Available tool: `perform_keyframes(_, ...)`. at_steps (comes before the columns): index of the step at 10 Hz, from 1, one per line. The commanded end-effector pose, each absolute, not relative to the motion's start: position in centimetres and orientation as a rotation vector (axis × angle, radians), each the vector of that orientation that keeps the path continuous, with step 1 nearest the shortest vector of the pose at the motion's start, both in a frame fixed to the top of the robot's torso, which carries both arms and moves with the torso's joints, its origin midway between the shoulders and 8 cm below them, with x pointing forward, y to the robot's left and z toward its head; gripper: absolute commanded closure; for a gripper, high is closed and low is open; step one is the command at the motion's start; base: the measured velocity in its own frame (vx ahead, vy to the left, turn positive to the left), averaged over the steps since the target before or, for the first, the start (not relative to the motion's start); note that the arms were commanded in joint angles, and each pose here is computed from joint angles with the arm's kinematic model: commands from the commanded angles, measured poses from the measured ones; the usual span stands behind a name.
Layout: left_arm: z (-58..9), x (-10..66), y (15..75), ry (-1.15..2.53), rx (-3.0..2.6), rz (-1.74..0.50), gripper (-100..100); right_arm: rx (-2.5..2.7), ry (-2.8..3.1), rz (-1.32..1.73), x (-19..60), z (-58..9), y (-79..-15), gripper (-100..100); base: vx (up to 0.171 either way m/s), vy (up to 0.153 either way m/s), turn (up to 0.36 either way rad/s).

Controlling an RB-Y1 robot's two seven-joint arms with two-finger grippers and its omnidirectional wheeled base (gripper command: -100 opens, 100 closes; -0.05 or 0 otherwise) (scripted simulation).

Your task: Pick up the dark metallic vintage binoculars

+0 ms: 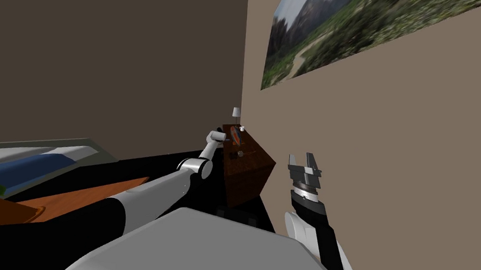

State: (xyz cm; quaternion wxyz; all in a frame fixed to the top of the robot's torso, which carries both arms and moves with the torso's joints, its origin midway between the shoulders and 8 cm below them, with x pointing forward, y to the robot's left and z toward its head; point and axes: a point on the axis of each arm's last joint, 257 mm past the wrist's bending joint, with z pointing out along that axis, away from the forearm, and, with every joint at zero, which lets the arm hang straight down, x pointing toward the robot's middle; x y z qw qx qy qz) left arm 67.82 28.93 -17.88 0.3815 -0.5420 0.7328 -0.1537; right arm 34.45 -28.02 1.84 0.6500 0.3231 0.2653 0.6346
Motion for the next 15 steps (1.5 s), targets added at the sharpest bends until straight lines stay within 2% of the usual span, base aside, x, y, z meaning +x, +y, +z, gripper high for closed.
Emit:
perform_keyframes(1, -19.3, 67.0, 27.9, 1.936, -1.405, -0.349, -100, 0.734, 0.603, 1.442, 34.4, 1.8, -28.0, 0, -0.007, -0.004, -0.034)
perform_keyframes(15, -26.4, 59.6, 20.5, 2.349, -1.477, -0.073, -100, 0.734, 0.603, 1.442, 34.4, 1.8, -28.0, 0, -0.007, -0.002, -0.028)
